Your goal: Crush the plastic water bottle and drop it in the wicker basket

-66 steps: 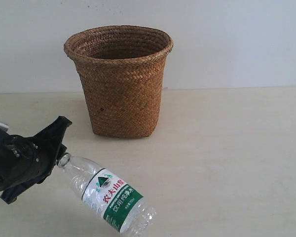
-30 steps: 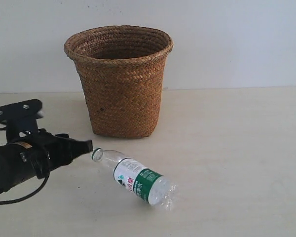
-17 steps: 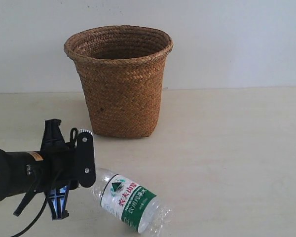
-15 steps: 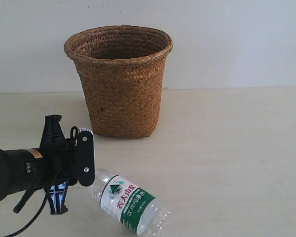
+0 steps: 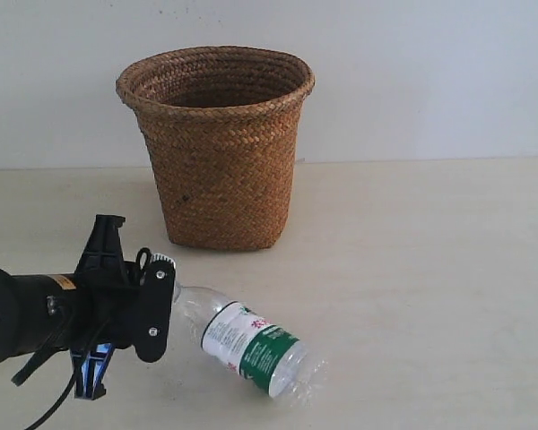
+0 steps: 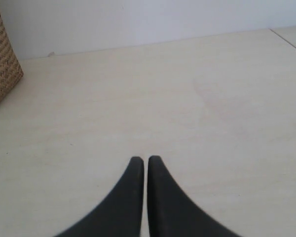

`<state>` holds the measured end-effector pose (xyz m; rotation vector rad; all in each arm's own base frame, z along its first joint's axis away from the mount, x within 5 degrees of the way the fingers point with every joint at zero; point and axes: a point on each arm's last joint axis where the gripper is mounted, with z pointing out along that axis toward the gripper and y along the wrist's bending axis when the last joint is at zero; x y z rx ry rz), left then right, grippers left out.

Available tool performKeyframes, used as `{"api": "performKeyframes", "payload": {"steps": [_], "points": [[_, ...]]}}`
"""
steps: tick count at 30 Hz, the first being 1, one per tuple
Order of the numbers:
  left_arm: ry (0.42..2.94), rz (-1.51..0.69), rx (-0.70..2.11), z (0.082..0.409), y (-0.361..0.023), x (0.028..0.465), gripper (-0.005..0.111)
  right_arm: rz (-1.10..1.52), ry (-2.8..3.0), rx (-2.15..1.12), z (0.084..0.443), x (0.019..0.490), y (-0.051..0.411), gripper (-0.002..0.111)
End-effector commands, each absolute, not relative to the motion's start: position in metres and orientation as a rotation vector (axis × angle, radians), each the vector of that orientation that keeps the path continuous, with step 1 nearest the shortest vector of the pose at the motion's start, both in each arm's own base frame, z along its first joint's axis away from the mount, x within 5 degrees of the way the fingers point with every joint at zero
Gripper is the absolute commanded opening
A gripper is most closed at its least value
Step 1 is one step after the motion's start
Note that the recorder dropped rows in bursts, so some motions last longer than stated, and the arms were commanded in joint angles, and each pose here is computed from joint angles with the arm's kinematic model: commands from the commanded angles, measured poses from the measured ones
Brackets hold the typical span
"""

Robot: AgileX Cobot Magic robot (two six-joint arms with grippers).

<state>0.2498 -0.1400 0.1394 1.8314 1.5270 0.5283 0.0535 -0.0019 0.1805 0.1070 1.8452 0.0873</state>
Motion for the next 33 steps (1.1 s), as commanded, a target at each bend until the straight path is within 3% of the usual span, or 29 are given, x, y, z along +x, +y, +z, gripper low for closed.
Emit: {"api": "performKeyframes", "payload": {"steps": [1, 10, 20, 33], "points": [[1.581, 0.487, 1.799, 0.140, -0.140, 0.246, 0.037, 0.078, 1.839, 0.107, 0.181, 0.053, -0.002, 0.000], [1.857, 0.359, 1.521, 0.138, -0.137, 0.245, 0.037, 0.078, 1.839, 0.107, 0.181, 0.053, -0.002, 0.000], [1.894, 0.256, 1.589, 0.133, -0.141, 0.238, 0.037, 0.078, 1.839, 0.107, 0.181, 0.053, -0.002, 0.000], [1.898, 0.075, 1.547, 0.163, -0.144, 0.227, 0.037, 0.078, 1.839, 0.107, 0.181, 0.053, -0.002, 0.000]]}}
